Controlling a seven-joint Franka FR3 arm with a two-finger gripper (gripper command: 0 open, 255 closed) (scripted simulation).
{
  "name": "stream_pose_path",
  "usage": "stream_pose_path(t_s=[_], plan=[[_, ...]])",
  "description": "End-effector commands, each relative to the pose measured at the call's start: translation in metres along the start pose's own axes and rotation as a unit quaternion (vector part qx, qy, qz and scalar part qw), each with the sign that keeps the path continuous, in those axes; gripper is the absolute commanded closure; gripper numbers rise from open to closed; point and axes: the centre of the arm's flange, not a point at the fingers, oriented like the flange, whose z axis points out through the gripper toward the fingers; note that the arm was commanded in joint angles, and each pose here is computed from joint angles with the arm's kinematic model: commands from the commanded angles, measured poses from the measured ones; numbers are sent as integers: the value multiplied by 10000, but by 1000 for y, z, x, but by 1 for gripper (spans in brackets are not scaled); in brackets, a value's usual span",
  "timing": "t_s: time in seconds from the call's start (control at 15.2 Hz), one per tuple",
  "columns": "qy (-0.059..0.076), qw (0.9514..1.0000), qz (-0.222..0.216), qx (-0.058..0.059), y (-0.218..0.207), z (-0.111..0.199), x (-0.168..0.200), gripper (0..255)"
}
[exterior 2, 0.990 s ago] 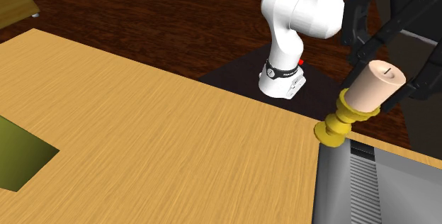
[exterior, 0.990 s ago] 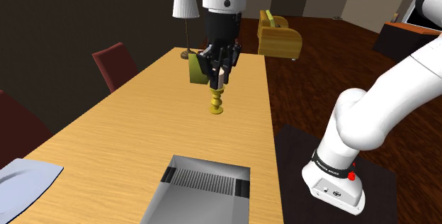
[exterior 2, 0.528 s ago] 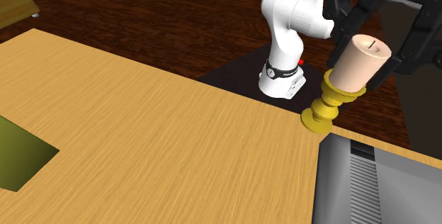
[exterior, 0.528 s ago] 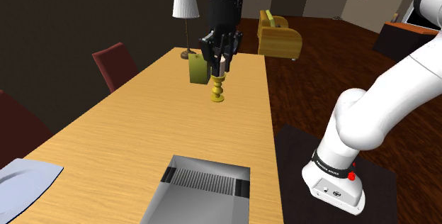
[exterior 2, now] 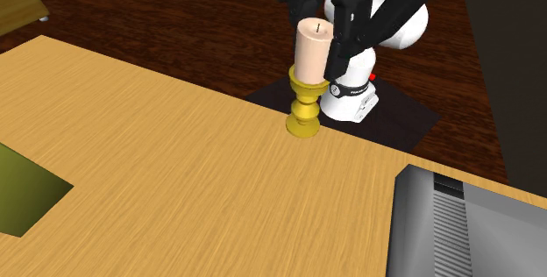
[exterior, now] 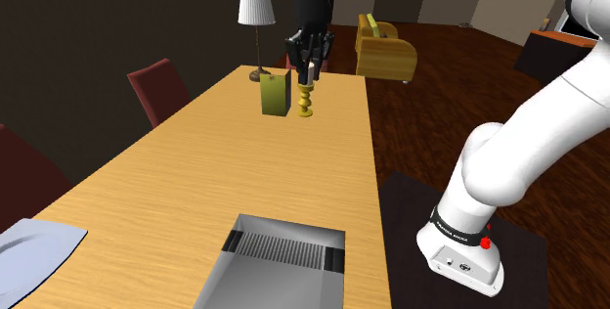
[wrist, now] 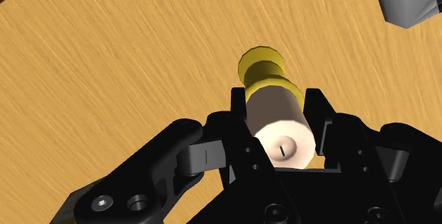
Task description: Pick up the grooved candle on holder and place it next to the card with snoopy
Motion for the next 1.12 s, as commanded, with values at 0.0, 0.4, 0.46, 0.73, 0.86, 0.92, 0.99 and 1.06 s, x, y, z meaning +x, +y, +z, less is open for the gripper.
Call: stream_pose_path(t_s=[0.0, 0.4, 0.46, 0.73, 0.86, 0.92, 0.99, 1.06], plan=[[1, 10000, -4, -2, 23, 1, 18, 255], [1, 10000, -4, -2, 88, 2, 63, 255], [1, 10000, -4, -2, 99, 2, 71, 255], [1, 10000, -4, -2, 142, 2, 101, 255], [1, 10000, -4, -2, 164, 2, 116, 255], [1, 10000, -4, -2, 175, 2, 123, 255], [1, 10000, -4, -2, 186, 2, 131, 255], [1, 10000, -4, -2, 197, 2, 138, 255]])
